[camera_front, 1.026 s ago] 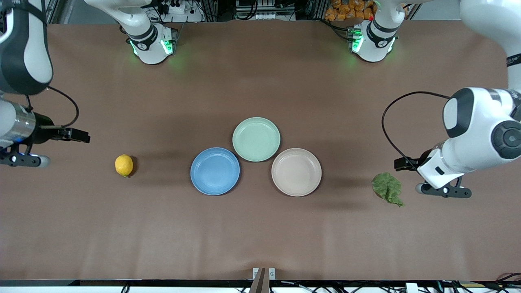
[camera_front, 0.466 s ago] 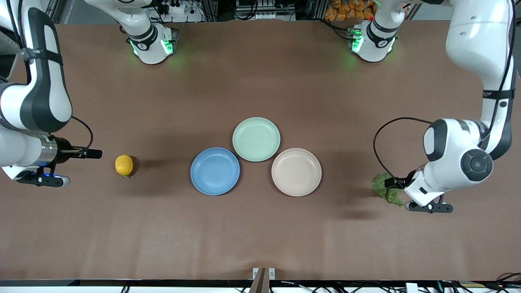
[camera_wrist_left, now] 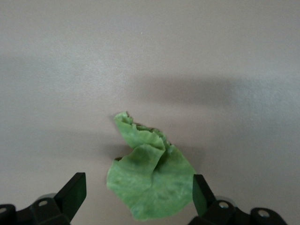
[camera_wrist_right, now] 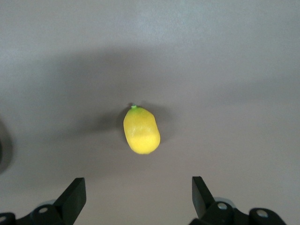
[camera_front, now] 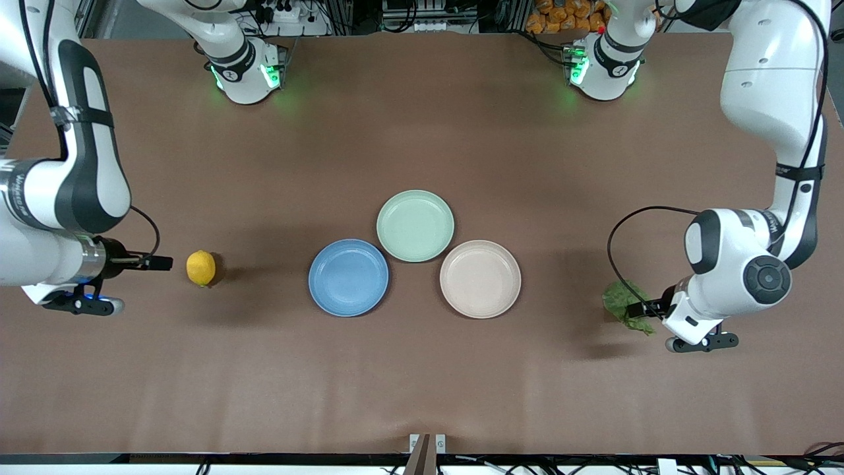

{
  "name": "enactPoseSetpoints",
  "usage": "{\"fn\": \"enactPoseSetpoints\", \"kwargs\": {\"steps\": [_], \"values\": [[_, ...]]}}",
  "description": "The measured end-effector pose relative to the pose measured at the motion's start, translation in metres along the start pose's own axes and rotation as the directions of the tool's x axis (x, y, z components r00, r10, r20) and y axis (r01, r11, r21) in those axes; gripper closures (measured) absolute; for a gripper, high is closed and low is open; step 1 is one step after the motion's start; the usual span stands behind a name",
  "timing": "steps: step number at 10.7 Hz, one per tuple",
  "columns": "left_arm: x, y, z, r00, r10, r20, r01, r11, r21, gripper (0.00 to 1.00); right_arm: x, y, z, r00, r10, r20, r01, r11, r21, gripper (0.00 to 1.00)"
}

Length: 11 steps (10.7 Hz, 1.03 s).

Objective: Place lemon and lettuce in plates
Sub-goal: 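Lower the right gripper onto the lemon while the left gripper lowers onto lettuce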

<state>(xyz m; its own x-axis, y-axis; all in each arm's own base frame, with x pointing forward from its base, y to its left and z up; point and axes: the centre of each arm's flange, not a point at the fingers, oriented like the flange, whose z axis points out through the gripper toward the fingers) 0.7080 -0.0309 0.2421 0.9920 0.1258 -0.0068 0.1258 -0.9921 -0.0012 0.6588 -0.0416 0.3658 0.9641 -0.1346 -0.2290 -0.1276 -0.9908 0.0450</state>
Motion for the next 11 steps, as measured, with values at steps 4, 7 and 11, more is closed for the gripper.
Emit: {"fn": "enactPoseSetpoints", "kwargs": {"steps": [4,7,11], "values": [[-0.003,0.006,0.033,1.000,-0.009,0.019,0.009,1.000,-0.001,0.00,0.008,0.001,0.037,0.999,-0.005,-0.053,0.005,1.000,0.003,0.00],[-0.006,0.009,0.057,0.999,-0.006,0.035,0.006,1.000,-0.001,0.00,0.008,0.007,0.070,0.995,-0.005,-0.099,0.006,1.000,0.007,0.00],[-0.008,0.009,0.072,0.999,-0.009,0.041,0.009,1.000,-0.002,0.00,0.002,0.011,0.105,0.991,0.010,-0.133,-0.007,1.000,0.024,0.00]]}}
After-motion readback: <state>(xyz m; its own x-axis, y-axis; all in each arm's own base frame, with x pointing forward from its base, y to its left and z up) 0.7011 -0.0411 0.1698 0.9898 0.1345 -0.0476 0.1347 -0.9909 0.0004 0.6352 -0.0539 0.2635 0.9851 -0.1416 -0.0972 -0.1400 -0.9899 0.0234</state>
